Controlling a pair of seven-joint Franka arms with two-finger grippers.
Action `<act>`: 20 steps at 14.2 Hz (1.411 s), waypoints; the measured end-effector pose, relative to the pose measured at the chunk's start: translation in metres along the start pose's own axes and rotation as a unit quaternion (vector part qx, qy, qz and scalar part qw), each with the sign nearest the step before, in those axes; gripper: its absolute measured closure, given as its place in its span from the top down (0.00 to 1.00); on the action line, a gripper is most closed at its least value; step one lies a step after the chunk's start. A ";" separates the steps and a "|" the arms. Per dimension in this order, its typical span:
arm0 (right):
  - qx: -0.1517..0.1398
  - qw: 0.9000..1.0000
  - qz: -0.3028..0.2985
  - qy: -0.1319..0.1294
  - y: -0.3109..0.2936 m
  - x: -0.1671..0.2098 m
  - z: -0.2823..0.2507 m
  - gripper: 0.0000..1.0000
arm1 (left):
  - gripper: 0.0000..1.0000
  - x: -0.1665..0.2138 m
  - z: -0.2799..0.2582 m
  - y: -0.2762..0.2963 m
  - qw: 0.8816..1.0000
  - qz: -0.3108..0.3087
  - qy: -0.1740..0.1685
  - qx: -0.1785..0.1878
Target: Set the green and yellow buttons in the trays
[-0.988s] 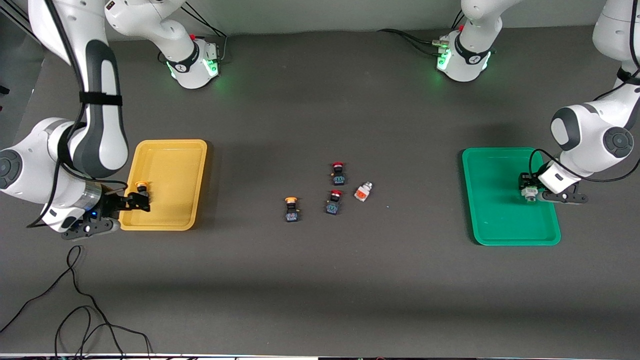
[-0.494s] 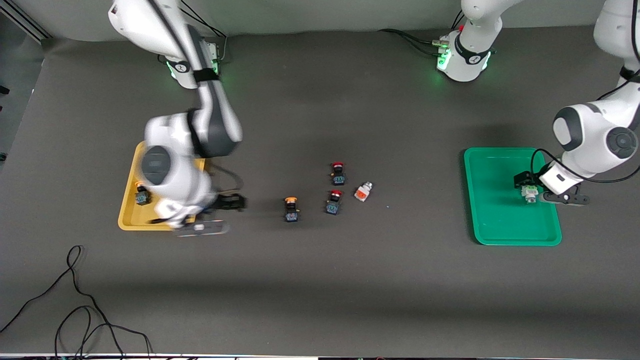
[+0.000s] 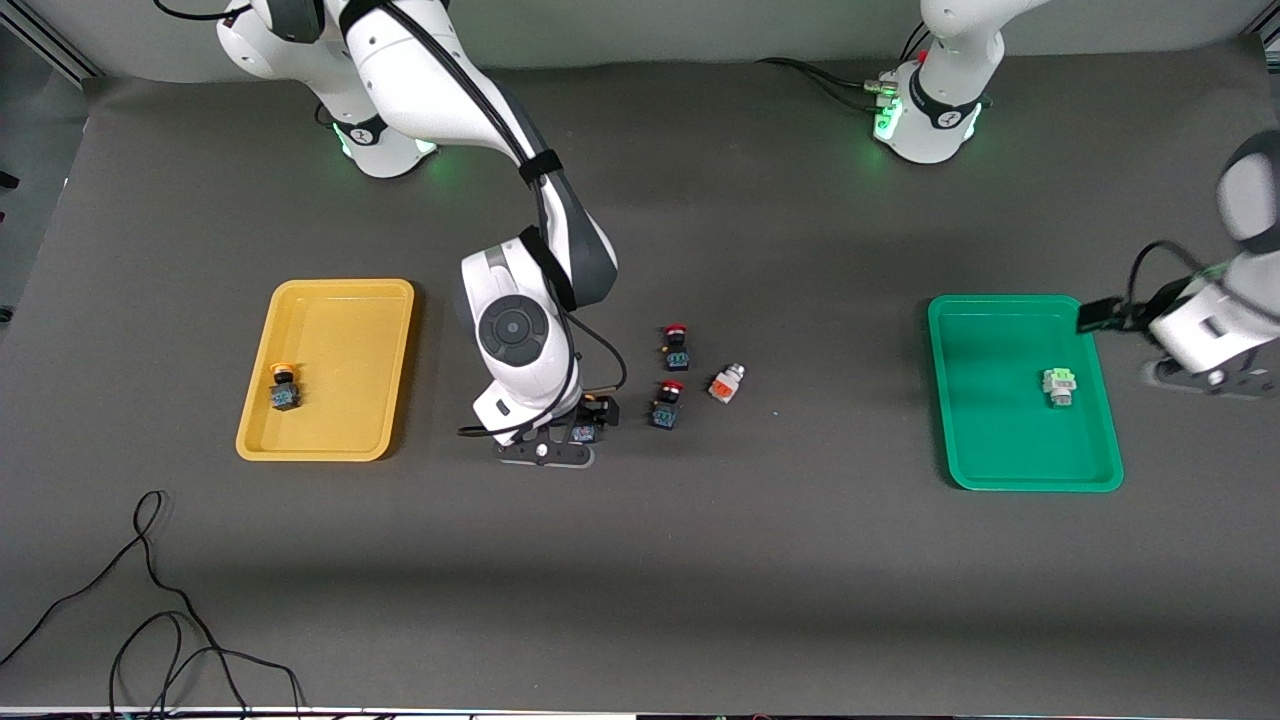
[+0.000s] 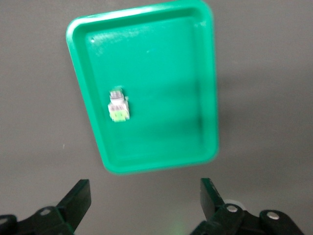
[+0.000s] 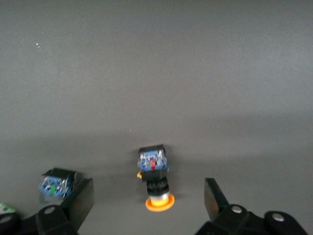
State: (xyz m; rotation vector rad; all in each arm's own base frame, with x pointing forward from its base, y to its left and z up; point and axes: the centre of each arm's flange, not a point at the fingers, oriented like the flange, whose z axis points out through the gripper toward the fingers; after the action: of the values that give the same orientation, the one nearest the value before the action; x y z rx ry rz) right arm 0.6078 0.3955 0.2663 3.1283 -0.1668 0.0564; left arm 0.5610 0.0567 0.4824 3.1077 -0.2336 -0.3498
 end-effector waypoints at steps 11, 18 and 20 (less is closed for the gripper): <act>0.000 0.999 -0.007 0.037 0.003 -0.026 0.090 0.51 | 1.00 0.061 0.037 0.310 0.990 -0.130 0.030 -0.050; 0.003 1.000 -0.007 0.023 0.023 -0.002 0.025 0.41 | 1.00 0.086 0.181 0.439 0.990 -0.129 0.059 -0.019; 0.012 1.000 -0.015 0.011 0.039 0.008 -0.021 0.41 | 1.00 0.096 0.212 0.440 0.993 -0.102 0.064 -0.010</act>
State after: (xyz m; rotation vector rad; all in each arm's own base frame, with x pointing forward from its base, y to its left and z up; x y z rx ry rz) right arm 0.6111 0.3559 0.2879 3.1512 -0.1201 0.0929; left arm 0.5418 -0.3902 0.2644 3.1241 0.0879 -0.1518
